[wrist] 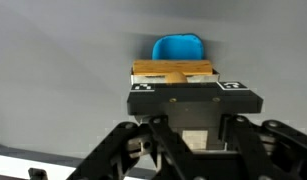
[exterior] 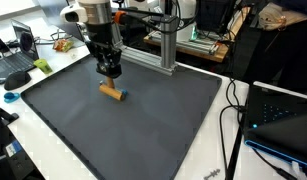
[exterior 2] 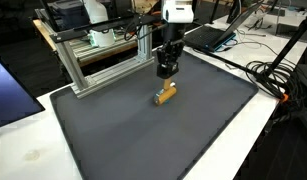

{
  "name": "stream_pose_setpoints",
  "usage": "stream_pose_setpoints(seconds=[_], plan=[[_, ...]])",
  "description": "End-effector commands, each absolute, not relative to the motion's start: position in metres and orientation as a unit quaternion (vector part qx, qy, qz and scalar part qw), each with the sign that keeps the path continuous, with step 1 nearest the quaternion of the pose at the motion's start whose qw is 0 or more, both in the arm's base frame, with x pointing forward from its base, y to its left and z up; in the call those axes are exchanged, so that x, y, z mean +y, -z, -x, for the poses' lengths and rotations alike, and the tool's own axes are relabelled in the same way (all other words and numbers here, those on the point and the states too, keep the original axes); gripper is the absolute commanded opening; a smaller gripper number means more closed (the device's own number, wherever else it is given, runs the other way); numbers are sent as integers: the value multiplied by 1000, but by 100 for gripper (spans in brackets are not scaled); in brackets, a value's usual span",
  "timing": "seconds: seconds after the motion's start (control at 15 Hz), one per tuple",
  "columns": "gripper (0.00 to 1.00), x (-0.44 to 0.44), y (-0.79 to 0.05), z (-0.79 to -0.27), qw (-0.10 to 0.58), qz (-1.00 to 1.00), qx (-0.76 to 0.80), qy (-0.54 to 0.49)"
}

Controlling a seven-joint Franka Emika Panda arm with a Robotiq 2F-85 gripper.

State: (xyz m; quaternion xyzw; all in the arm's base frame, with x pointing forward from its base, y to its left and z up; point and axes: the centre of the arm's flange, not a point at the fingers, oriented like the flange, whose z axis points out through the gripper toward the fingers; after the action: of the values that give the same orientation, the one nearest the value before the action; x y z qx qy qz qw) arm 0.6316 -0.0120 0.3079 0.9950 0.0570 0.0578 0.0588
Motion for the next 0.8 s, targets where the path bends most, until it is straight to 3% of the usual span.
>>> stream_pose_setpoints(seconds=[0.0,0.73], plan=[[22,-9,-298,-628,52,-995,80,-43],[22,-37,-270,-643,-9,-997,75,9]])
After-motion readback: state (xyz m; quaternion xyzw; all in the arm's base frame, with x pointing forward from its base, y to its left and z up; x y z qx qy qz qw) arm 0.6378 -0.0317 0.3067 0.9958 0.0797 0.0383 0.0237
